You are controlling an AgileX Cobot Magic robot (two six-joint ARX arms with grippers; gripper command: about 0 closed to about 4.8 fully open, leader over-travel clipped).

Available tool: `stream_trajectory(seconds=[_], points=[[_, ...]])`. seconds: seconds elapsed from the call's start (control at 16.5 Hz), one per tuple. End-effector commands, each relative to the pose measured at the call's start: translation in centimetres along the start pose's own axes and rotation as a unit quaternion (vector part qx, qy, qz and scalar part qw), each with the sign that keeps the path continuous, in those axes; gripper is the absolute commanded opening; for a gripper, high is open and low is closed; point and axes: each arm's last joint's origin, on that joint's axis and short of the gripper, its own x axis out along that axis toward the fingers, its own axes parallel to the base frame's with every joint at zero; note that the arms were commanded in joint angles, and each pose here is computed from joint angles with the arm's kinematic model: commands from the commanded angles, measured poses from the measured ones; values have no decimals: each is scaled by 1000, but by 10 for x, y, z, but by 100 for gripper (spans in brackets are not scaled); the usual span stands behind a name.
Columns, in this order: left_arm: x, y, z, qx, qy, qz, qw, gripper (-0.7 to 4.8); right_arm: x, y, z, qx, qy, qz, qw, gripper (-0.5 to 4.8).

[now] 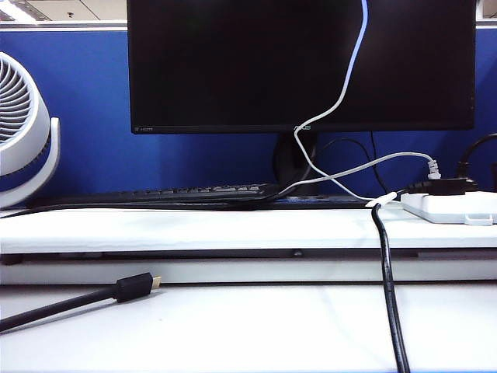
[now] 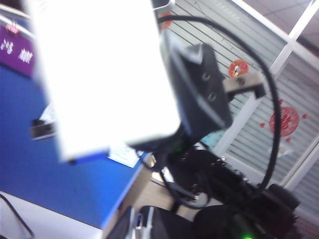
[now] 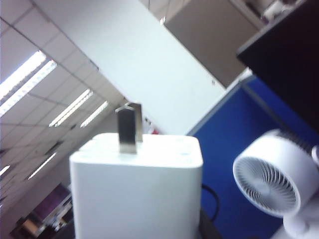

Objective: Pick up the Type-C charging cable and the charging base, insert one end of the Type-C charger into the corresponding slot on the base, and finally place the plugged-in charger back on the table.

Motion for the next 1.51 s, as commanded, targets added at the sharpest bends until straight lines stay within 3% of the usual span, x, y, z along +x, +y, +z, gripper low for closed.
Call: stream_trajectory(seconds=[0.06,0.42,1.51], points=[[-1,-5,3,-31,-5,-4,999,-6,0,5,1,-8,2,12,1000,148],[0,-4,3,-90,-5,-4,996,-6,5,8,-5,-23,29,30,999,148],[-1,-10,5,-54,12,-37,998,-6,8,11,-9,-44,41,41,997,148]])
